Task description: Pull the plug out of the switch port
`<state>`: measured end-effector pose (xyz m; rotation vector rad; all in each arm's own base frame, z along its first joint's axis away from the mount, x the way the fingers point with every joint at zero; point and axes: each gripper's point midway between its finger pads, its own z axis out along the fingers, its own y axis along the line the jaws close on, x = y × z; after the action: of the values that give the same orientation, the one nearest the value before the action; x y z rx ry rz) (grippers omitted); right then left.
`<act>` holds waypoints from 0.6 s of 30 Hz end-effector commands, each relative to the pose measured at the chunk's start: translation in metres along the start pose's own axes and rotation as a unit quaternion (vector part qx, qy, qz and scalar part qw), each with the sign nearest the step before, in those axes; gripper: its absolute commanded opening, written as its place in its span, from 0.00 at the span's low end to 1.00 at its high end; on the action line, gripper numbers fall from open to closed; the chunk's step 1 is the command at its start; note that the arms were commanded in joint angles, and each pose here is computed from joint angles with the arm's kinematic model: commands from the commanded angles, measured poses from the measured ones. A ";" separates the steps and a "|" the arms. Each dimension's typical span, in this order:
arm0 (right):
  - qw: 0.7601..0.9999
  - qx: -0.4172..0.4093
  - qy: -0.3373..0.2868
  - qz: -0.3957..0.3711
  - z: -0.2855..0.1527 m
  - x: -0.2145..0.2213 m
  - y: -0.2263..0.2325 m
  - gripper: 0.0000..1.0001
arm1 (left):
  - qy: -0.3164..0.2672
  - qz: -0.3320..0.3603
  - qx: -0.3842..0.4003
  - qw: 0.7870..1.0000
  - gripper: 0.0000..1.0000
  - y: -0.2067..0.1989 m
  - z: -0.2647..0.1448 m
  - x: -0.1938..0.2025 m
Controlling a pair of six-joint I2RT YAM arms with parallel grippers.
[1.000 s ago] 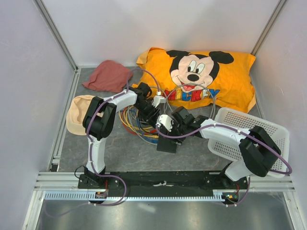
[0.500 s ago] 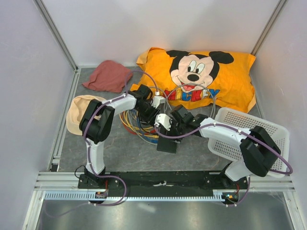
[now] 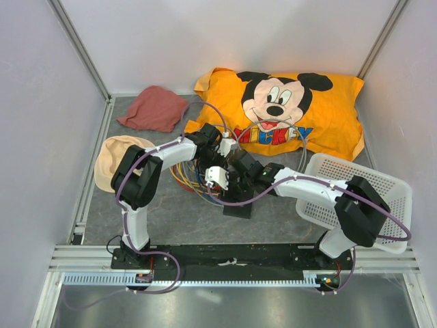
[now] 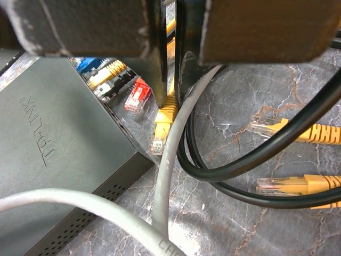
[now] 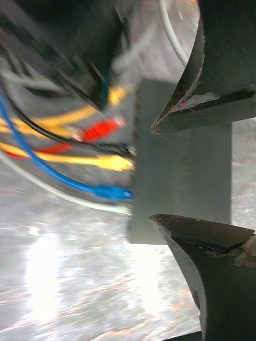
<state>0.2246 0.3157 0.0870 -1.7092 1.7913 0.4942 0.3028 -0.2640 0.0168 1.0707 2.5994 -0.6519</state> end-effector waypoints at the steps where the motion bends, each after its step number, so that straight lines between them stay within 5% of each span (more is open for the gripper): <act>1: 0.998 -0.018 0.048 -0.020 0.004 0.041 0.012 0.69 | 0.086 0.009 -0.106 0.991 0.02 0.053 -0.005 0.049; 8: 0.990 -0.029 0.124 -0.059 -0.011 0.102 0.030 0.66 | 0.063 0.059 -0.174 0.981 0.02 0.102 -0.050 0.019; 18: 0.977 -0.026 0.196 -0.075 -0.042 0.161 0.042 0.65 | 0.086 0.076 -0.142 0.983 0.02 0.103 -0.043 0.026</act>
<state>0.2043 0.2340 0.0472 -1.9077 1.7185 0.2626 0.3480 -0.1789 0.0215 1.1643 2.6193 -0.2694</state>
